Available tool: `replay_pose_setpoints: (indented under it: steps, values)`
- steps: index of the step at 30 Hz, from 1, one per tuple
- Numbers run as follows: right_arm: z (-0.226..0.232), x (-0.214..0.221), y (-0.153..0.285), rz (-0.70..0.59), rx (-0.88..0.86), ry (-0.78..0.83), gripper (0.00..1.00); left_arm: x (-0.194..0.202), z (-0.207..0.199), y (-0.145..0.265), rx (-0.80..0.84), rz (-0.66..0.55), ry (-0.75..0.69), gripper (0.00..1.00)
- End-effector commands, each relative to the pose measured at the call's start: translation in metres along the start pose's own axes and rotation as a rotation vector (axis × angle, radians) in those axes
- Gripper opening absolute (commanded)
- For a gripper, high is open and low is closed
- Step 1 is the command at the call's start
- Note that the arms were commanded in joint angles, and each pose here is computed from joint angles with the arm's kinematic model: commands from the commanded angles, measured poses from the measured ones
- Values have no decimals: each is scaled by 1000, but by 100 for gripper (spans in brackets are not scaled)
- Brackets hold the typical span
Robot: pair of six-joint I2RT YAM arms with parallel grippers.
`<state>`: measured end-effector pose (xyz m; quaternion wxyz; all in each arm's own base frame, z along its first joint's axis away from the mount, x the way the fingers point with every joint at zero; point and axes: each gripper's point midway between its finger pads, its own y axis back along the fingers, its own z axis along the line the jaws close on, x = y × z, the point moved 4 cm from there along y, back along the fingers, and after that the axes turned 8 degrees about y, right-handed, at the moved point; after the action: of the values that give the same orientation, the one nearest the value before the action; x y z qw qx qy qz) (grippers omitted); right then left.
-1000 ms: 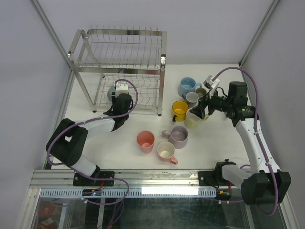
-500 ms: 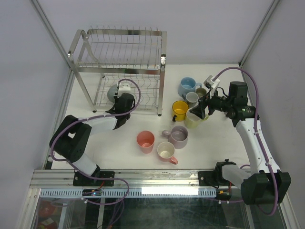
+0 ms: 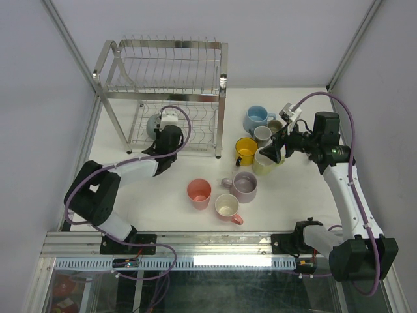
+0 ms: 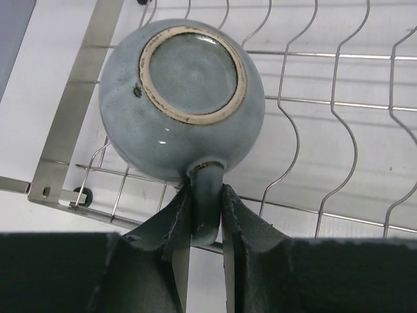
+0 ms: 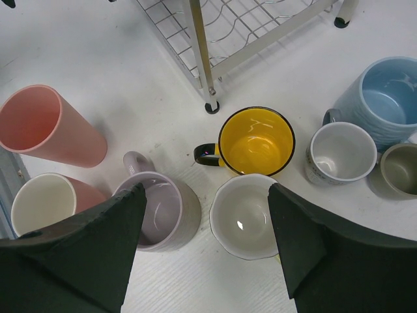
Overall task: Load the cups into the dish rack
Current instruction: Turn the cup upside down in the dish rack.
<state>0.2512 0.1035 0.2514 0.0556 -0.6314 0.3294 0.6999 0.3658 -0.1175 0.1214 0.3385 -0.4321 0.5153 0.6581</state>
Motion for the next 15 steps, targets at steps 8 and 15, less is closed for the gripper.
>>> replay_pose_setpoints:
  steps: [8,15]
  values:
    - [1,-17,7,-58,12,61,79,-63,34,20,123,-223,326,0]
    - [1,-17,8,-61,12,66,79,-62,35,15,222,-241,402,0]
